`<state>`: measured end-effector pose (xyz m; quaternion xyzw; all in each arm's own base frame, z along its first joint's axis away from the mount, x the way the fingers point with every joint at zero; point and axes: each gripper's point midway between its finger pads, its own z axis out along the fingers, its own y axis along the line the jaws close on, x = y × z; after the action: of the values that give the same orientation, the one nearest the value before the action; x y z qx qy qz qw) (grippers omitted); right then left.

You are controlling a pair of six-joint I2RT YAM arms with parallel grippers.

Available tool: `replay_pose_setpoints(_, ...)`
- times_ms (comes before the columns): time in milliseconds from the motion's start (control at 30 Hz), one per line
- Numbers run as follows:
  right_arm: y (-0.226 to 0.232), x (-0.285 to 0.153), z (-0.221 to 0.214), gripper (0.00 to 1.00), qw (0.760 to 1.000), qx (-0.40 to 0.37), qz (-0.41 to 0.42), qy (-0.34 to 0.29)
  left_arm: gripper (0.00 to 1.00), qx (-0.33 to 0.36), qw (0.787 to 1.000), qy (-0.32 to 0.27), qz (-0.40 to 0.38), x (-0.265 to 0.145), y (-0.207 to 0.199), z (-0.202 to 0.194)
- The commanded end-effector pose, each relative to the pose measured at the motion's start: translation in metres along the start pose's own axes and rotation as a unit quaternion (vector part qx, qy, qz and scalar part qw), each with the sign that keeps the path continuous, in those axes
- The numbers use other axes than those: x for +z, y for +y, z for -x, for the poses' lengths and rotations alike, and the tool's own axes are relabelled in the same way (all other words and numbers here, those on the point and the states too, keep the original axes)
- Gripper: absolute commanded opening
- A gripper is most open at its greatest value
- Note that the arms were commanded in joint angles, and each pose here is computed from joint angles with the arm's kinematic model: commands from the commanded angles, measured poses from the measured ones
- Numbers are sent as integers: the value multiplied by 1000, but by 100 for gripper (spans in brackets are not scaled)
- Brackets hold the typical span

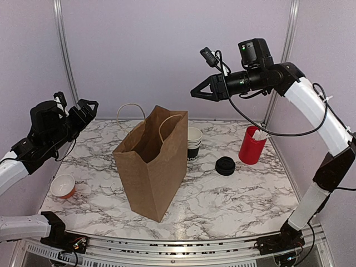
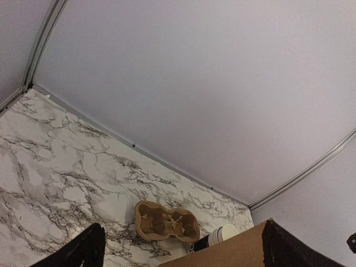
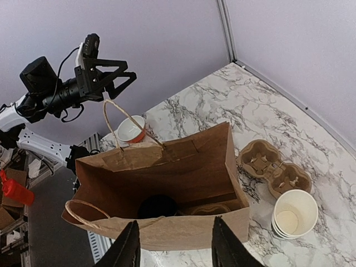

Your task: Pack the takeout coffee

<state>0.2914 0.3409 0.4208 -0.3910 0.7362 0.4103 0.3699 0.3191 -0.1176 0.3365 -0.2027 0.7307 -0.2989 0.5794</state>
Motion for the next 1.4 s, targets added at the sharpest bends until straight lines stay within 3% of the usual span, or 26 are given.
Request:
replay_pose_setpoints(0,0,-5,8,49,1000,-12,-21,-15,99,2,1000,1,7,-1,5,-1)
replay_pose_setpoints(100,-8,-8,10,66,999,-13,-48,-22,99,3,1000,2,7,-1,5,-2)
replay_pose_setpoints(233,-18,-13,10,79,996,-14,-85,-34,99,1,1000,3,7,-1,5,-3)
replay_pose_setpoints(467,-45,-33,9,90,981,-15,-185,-63,99,4,1000,3,10,0,6,-3)
replay_pose_setpoints(633,-69,-69,-3,99,949,-16,-293,-117,99,8,1000,3,10,-1,6,-3)
replay_pose_setpoints(767,-85,-108,-21,100,910,-6,-378,-170,99,18,1000,5,18,-2,10,-3)
replay_pose_setpoints(1000,-107,-152,-96,99,853,21,-472,-223,99,67,995,12,69,-7,33,-9)
replay_pose_setpoints(1367,-150,-167,-212,100,812,74,-529,-237,99,169,972,-6,164,-20,86,-14)
